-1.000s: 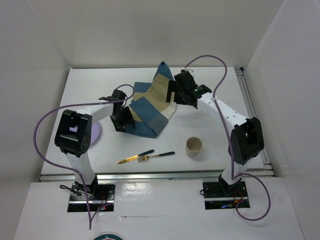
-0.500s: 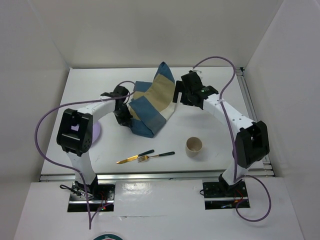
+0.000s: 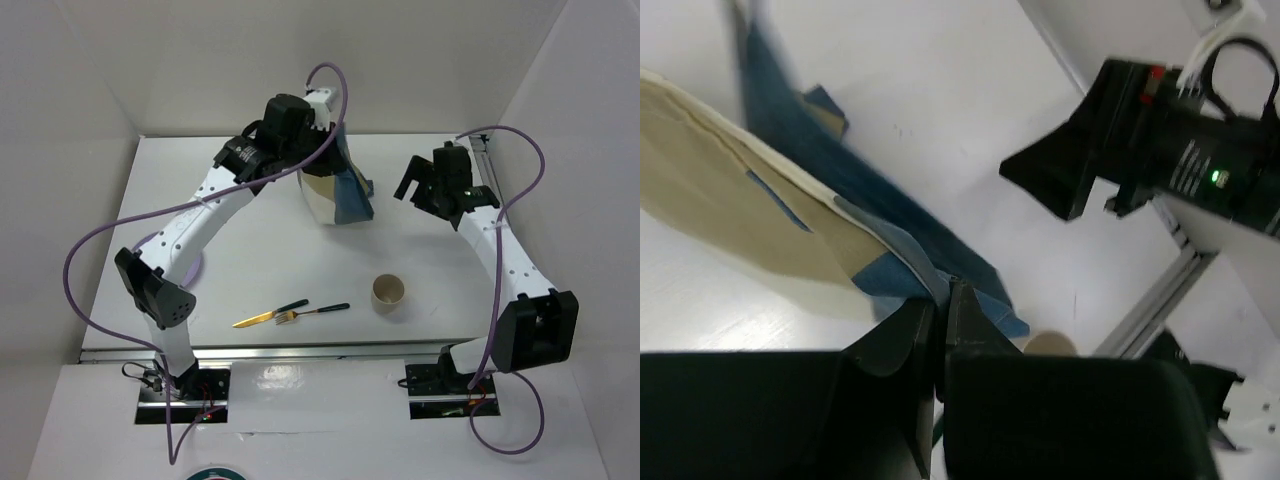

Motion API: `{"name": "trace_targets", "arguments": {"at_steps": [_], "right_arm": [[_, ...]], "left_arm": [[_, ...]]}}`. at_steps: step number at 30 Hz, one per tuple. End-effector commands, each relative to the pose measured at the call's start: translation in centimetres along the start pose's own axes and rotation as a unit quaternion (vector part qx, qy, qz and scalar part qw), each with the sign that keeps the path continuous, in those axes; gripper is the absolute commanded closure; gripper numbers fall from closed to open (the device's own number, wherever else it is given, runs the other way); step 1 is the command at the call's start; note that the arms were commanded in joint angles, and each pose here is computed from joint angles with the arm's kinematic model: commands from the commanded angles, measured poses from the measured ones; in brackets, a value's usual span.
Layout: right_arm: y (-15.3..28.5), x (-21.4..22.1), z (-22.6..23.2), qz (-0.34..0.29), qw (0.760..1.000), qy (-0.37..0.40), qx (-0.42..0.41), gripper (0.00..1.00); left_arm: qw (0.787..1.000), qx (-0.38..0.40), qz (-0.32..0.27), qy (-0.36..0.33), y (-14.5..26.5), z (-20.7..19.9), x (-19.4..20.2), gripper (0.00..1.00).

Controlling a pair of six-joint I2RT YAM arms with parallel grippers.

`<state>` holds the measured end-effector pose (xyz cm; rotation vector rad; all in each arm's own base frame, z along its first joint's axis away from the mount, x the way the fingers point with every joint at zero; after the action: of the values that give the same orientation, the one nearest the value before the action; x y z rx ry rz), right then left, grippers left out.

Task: Set the dinner table for one person

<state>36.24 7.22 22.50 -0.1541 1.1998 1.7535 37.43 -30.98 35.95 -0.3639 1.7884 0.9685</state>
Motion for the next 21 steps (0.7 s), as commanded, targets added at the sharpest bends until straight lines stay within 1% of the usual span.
{"name": "trace_targets", "arguments": {"at_steps": [1, 2, 5, 8, 11, 14, 15, 16, 17, 18, 19, 20, 21], "right_arm": [[0.7, 0.3, -0.5, 0.012, 0.999, -0.011, -0.031, 0.01], [0.8, 0.7, -0.7, 0.015, 0.999, -0.011, -0.034, 0.01], [0.8, 1.1, -0.8, 0.032, 0.998, -0.009, -0.044, 0.01], [0.4, 1.7, 0.0, 0.060, 0.996, -0.004, -0.064, 0.01], [-0.2, 2.4, 1.2, 0.099, 0.991, 0.005, -0.094, 0.01], [-1.3, 3.3, 1.6, 0.125, 0.987, 0.017, -0.103, 0.01], [-1.4, 3.5, 1.9, 0.136, 0.984, 0.022, -0.112, 0.01], [-1.8, 4.0, 1.9, 0.147, 0.982, 0.021, -0.113, 0.01], [-2.7, 4.7, 1.4, 0.172, 0.980, 0.024, -0.099, 0.01], [-3.3, 5.4, 0.8, 0.187, 0.979, 0.021, -0.085, 0.01], [-3.6, 5.9, 0.6, 0.195, 0.977, 0.029, -0.075, 0.01], [-4.2, 6.6, -0.4, 0.208, 0.976, 0.032, -0.052, 0.01], [-4.6, 7.1, -1.5, 0.208, 0.977, 0.033, -0.031, 0.01]], "left_arm": [[0.998, 0.008, 0.062, -0.022, -0.8, 1.2, 3.8, 1.00], [0.997, -0.007, 0.075, -0.013, -0.6, 1.6, 5.3, 1.00], [0.996, -0.033, 0.080, 0.009, 0.1, 3.7, 6.9, 1.00], [0.993, -0.069, 0.088, 0.031, 1.0, 5.7, 8.1, 1.00], [0.986, -0.113, 0.106, 0.066, 3.1, 7.4, 11.0, 1.00], [0.979, -0.144, 0.108, 0.095, 4.3, 8.8, 13.0, 1.00], [0.973, -0.159, 0.127, 0.108, 4.5, 9.4, 15.2, 1.00], [0.969, -0.171, 0.122, 0.130, 4.8, 9.7, 15.7, 1.00], [0.968, -0.178, 0.107, 0.141, 5.8, 10.0, 15.7, 1.00], [0.965, -0.178, 0.119, 0.152, 5.8, 10.2, 17.3, 1.00], [0.964, -0.178, 0.117, 0.156, 5.9, 10.1, 17.6, 1.00], [0.961, -0.184, 0.121, 0.167, 5.9, 10.5, 18.1, 1.00], [0.961, -0.181, 0.126, 0.168, 5.9, 10.4, 18.5, 1.00]]}}
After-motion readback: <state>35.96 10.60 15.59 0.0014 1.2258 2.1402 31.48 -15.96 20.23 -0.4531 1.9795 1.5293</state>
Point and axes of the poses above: each gripper's point midway between its finger pads, its own y axis back along the fingers, its own z axis along the line the jaws close on, x = y × z, the point moved 3 cm from there along y, back along the fingers, and after that the axes turned 15 degrees about -y, right-handed, at the moved point
